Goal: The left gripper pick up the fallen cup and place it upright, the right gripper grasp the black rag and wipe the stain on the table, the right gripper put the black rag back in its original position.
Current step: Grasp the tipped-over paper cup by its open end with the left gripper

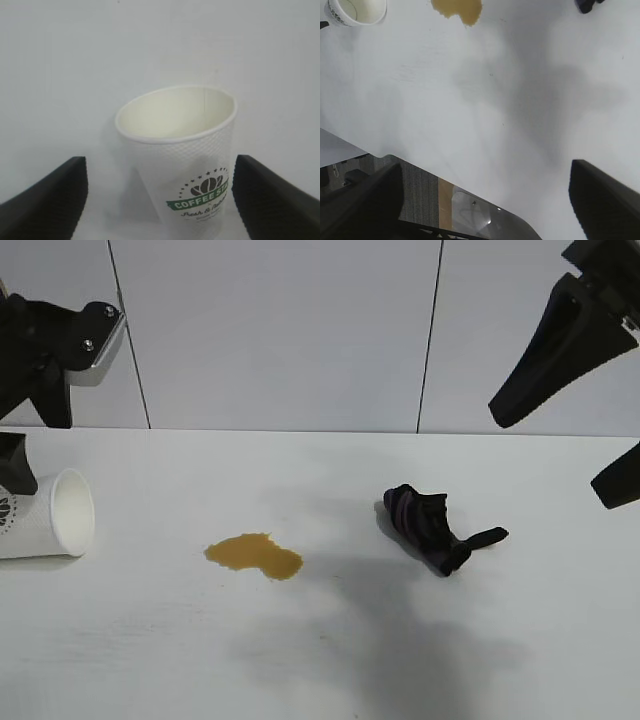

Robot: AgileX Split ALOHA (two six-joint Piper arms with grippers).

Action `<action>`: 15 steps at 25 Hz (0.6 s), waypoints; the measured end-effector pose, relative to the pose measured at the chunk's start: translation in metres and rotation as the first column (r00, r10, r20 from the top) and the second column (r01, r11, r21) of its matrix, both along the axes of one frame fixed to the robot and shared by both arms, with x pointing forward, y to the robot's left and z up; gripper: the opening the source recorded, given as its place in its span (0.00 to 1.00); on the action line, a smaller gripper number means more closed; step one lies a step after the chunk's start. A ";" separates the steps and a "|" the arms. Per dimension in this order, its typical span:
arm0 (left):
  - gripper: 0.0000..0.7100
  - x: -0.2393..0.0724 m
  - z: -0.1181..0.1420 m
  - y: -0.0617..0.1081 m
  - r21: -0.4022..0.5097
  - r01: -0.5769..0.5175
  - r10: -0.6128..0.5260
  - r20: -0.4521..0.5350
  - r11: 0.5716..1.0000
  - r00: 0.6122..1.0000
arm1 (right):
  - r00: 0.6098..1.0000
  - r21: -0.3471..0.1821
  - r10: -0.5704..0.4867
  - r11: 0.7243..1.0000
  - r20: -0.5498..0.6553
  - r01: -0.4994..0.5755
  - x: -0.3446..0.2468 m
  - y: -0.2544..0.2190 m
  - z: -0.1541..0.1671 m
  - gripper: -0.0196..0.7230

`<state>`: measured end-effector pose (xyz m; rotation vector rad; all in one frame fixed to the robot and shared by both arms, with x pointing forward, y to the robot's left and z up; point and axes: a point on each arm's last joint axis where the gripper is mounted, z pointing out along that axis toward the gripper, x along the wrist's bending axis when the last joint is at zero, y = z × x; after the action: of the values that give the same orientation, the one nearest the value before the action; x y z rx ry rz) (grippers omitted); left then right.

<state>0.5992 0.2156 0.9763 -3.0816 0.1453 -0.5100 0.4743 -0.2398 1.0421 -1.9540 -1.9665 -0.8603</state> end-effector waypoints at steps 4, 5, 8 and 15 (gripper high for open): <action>0.88 0.001 -0.004 0.000 -0.009 -0.016 0.016 0.006 1.000 1.000 | 1.000 0.000 0.000 1.000 0.000 0.000 0.000 0.000 0.000 0.86; 0.91 0.001 -0.003 -0.001 -0.013 -0.019 0.019 0.013 1.000 1.000 | 1.000 0.000 0.000 1.000 0.000 0.000 0.000 0.000 0.000 0.86; 0.96 0.003 -0.007 -0.001 -0.015 -0.025 0.025 0.011 1.000 1.000 | 1.000 0.000 0.000 1.000 0.000 0.000 0.000 0.000 0.000 0.86; 0.98 0.006 -0.030 -0.002 0.004 -0.026 0.026 -0.052 1.000 0.998 | 1.000 -0.001 0.000 1.000 0.000 0.000 0.000 0.000 0.000 0.86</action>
<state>0.6050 0.2138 0.9464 -3.0906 0.1069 -0.4283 0.4742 -0.2399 1.0421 -1.9541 -1.9675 -0.8595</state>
